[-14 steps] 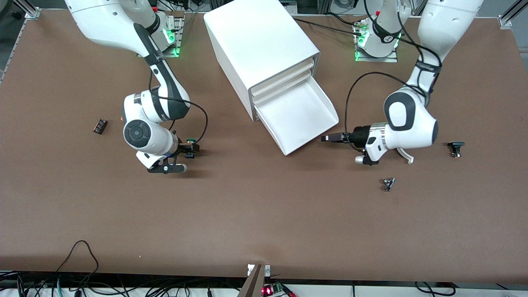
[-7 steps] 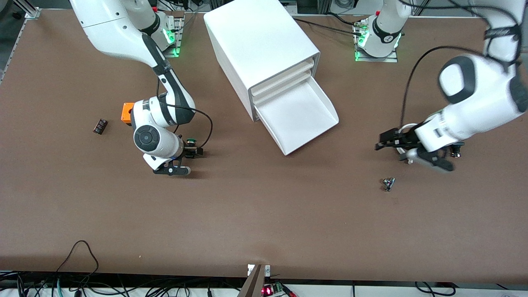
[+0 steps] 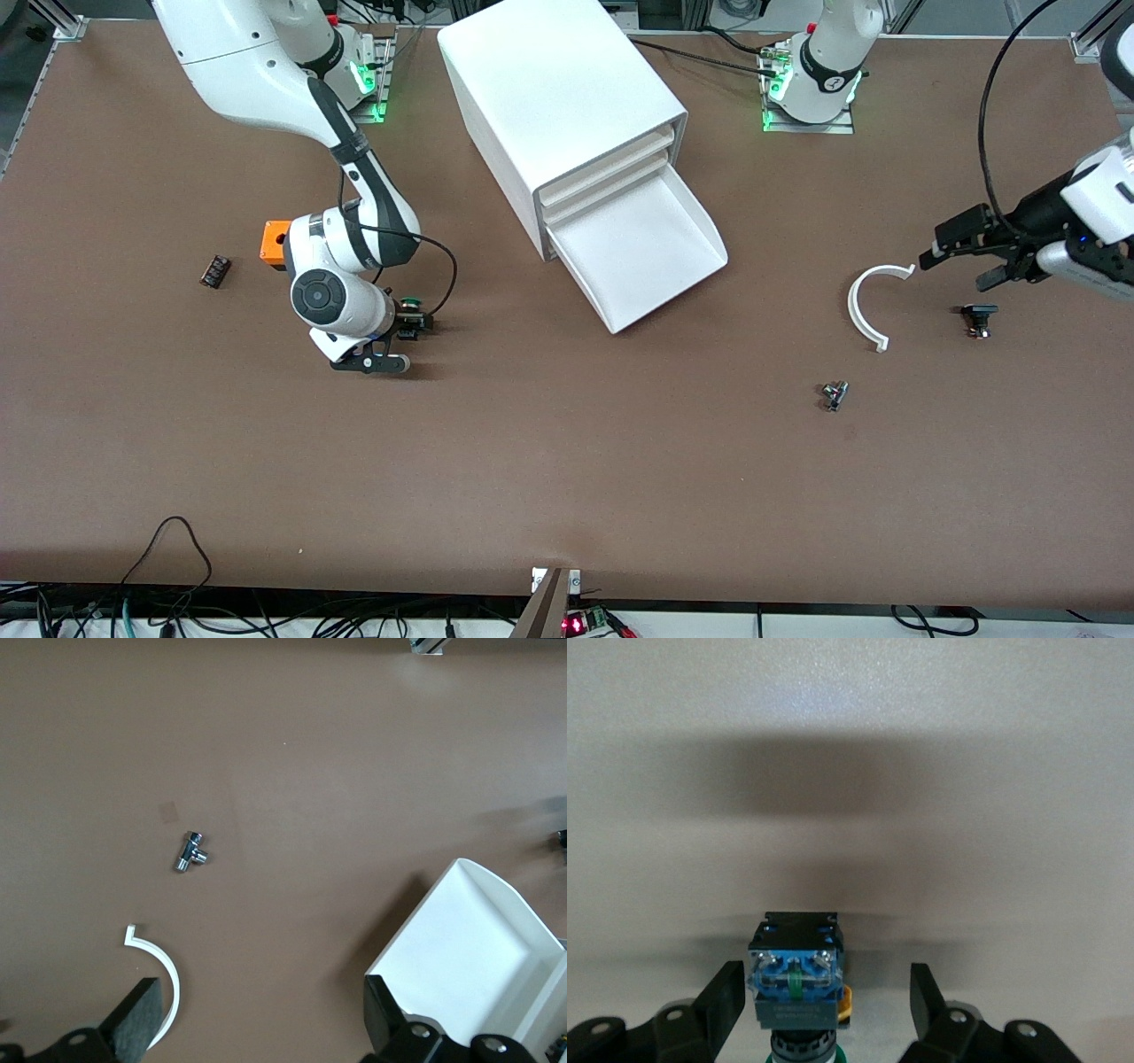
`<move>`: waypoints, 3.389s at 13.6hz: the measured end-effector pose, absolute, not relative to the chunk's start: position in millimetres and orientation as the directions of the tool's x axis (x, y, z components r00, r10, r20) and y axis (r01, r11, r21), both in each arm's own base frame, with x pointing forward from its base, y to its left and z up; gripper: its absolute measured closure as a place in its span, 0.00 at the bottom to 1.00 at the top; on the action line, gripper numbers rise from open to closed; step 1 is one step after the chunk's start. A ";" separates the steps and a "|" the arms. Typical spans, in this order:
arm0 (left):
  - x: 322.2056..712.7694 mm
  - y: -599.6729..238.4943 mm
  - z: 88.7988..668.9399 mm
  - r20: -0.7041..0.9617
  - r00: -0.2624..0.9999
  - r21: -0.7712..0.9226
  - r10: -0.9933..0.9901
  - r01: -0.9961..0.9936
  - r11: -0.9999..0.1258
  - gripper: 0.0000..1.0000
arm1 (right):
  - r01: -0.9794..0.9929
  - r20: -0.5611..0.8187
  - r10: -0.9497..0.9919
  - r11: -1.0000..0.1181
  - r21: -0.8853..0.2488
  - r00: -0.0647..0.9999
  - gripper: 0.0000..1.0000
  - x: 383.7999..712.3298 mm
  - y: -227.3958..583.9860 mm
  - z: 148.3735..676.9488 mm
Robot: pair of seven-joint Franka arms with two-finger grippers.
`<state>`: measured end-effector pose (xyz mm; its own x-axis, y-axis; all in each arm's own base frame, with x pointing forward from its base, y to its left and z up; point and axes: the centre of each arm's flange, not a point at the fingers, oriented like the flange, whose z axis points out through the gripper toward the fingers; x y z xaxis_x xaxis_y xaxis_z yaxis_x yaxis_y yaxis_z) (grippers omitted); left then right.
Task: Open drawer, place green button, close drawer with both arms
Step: 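Lift the green button with the right gripper while the left gripper withdraws, then carry the green button over the open drawer and lower it inside, then open the right gripper to release the button in the drawer, then rise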
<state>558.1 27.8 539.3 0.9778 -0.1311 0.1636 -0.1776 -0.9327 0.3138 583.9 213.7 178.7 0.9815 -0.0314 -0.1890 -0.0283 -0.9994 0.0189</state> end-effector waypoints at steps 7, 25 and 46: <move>555.3 25.0 534.0 0.149 0.979 0.318 -0.137 -0.178 -0.931 0.00 | -0.017 -0.177 -0.019 -1.000 0.014 0.984 0.59 584.2 221.6 181.9; 548.1 -18.8 543.7 0.075 0.983 0.014 -0.167 -0.168 -0.986 0.00 | 0.885 0.199 0.864 -0.461 -0.062 0.463 0.59 604.7 403.0 405.2; 545.6 -26.8 554.0 0.058 0.998 -0.004 0.024 0.025 -1.000 0.00 | 0.922 0.117 0.916 0.388 -0.004 -0.385 0.57 431.5 627.5 296.3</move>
